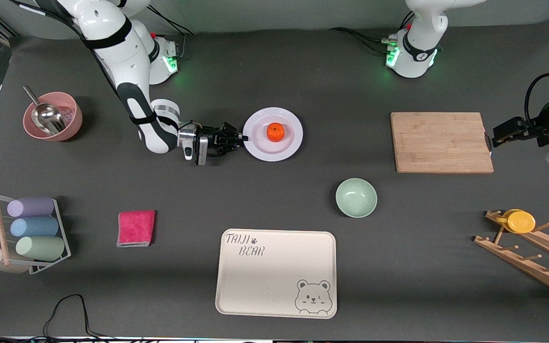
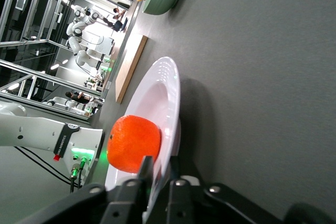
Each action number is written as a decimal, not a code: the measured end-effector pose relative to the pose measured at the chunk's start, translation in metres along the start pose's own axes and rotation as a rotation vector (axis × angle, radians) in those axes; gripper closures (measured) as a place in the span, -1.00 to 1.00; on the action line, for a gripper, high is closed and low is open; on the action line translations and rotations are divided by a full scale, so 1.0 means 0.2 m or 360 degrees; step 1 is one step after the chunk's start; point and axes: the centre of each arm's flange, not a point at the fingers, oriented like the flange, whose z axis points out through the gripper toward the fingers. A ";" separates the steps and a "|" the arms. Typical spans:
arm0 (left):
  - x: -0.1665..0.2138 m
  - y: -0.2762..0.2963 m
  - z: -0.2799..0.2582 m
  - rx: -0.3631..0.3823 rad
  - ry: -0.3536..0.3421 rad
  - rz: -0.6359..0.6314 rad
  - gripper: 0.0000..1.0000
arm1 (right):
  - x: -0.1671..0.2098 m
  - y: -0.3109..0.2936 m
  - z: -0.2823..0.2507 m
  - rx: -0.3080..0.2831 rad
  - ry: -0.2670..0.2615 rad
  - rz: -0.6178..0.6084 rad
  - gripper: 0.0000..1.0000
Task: Place orange and plate with both arms
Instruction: 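Slide the right gripper under the plate rim and grip it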
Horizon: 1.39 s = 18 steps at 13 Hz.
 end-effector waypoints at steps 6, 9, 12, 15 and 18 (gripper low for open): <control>0.00 0.02 0.00 -0.0003 -0.0003 0.0024 -1.00 | 0.01 0.01 0.00 0.0011 0.0012 0.0057 0.85; 0.00 0.03 0.00 -0.0004 -0.0002 0.0029 -1.00 | 0.03 0.02 0.00 0.0012 0.0021 0.0211 0.85; 0.00 0.03 0.00 -0.0004 -0.0004 0.0029 -1.00 | 0.06 0.03 0.00 0.0009 0.0031 0.0417 0.87; 0.00 0.03 0.00 -0.0004 -0.0010 0.0030 -1.00 | 0.08 0.03 0.00 0.0013 0.0035 0.0541 0.90; 0.00 0.03 0.00 -0.0006 -0.0010 0.0029 -1.00 | 0.07 0.03 0.01 0.0046 0.0032 0.0561 0.90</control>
